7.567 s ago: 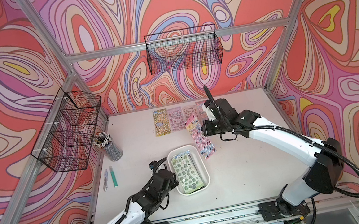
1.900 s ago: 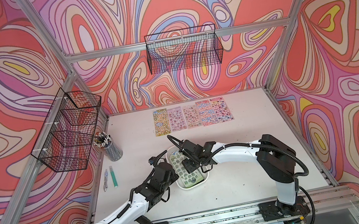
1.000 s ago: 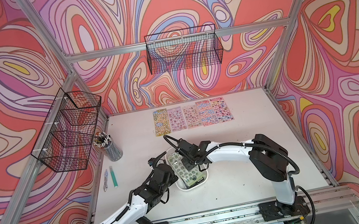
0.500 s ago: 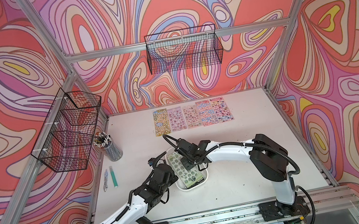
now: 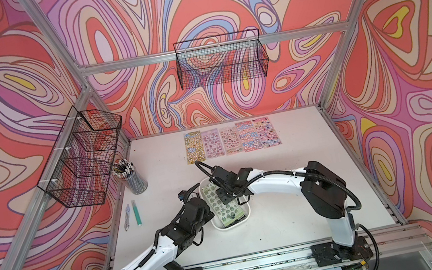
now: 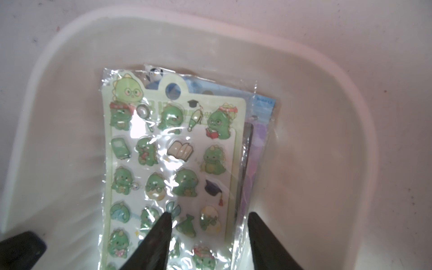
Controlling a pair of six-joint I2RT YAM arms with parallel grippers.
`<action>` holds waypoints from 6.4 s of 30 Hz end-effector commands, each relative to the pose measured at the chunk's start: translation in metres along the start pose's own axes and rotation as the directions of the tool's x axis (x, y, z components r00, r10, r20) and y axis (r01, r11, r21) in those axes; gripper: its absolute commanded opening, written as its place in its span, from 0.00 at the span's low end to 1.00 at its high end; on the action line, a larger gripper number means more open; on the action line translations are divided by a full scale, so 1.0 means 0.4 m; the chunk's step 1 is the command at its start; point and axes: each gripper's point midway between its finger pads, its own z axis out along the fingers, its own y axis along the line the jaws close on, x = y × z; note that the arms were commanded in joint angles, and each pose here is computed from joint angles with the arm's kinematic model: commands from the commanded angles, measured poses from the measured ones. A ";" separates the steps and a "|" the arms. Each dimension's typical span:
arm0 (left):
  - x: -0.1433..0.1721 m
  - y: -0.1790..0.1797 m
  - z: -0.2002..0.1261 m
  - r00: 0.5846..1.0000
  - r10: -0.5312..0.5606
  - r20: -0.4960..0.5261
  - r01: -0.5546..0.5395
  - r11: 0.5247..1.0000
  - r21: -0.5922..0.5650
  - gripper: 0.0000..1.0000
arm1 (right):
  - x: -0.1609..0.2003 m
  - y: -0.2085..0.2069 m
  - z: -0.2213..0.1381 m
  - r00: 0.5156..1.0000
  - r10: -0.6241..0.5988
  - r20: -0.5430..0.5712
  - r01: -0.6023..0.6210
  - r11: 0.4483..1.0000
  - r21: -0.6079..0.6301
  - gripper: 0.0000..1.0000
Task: Take the stickers out of the storage box
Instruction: Pick up the sticker from the storage box, then place the sticker at the center of the board.
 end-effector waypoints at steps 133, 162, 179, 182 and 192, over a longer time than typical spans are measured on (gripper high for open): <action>-0.006 -0.051 0.002 0.995 0.093 -0.024 -0.092 0.994 0.059 0.10 | -0.206 -0.532 -0.475 0.782 0.577 0.235 -0.407 0.759 -0.507 0.00; 0.013 -0.195 0.044 0.959 0.209 -0.192 -0.166 0.962 0.215 0.11 | -0.147 -1.202 -0.356 0.425 0.869 0.254 -0.569 0.475 -0.672 0.00; 0.003 -0.222 0.066 0.952 0.241 -0.189 -0.198 0.955 0.220 0.11 | 0.067 -1.449 -0.121 0.468 0.848 0.249 -0.848 0.510 -0.143 0.00; -0.002 -0.220 0.066 0.952 0.245 -0.182 -0.205 0.955 0.213 0.11 | 0.101 -1.479 -0.108 0.473 0.843 0.257 -0.867 0.497 -0.035 0.00; 0.003 -0.205 0.071 0.949 0.250 -0.191 -0.214 0.958 0.189 0.11 | 0.145 -1.524 -0.076 0.442 0.862 0.248 -0.896 0.437 0.077 0.37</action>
